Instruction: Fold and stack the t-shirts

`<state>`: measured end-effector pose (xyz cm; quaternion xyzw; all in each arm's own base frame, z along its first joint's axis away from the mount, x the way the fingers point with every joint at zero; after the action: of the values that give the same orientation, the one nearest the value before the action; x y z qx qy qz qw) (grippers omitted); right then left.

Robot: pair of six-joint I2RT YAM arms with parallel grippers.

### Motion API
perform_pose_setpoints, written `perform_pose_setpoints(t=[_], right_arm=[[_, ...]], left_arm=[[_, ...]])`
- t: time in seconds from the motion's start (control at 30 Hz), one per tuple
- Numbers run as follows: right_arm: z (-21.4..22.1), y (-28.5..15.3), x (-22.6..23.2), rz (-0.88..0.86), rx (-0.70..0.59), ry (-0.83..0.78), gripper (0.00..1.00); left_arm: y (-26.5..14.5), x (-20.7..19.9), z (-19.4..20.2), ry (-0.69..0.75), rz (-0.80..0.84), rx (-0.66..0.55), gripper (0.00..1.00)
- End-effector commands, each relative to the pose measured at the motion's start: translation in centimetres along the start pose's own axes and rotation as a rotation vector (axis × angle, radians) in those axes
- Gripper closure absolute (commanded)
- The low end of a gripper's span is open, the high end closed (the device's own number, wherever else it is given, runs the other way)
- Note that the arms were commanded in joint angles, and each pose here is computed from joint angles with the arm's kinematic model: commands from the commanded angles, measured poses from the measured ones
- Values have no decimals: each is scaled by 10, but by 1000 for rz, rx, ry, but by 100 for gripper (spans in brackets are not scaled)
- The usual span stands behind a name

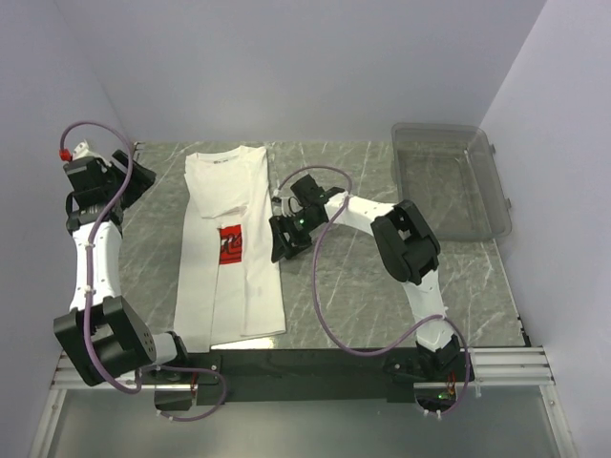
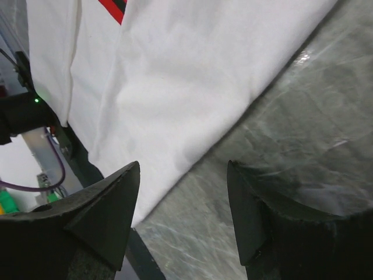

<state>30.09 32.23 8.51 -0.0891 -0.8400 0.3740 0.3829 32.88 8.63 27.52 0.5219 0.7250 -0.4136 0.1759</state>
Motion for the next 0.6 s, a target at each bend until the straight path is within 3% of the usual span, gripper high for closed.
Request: perform_pose_setpoints(t=[0.0,0.27,0.57], right_arm=[[21,25,-4,68,62,138,32],[29,40,-3,189,66,249,40],[34,39,-11,341,74,264,70]], left_arm=[[-17,-9,2,-9,47,16,20],[-31,-9,12,-34,56,35,20],[-38,-9,14,-30,62,34,20]])
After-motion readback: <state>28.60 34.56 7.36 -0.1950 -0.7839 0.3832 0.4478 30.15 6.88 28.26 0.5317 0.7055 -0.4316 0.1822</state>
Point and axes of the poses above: each gripper's point midway between its finger pads, its own y axis out along the fingers, its own x axis along the line the jaws close on, z = x × y, the point moved 7 cm from there along -y, back along the fingers, and after that the axes turned 13 degrees about -y, right-handed, at the moved point
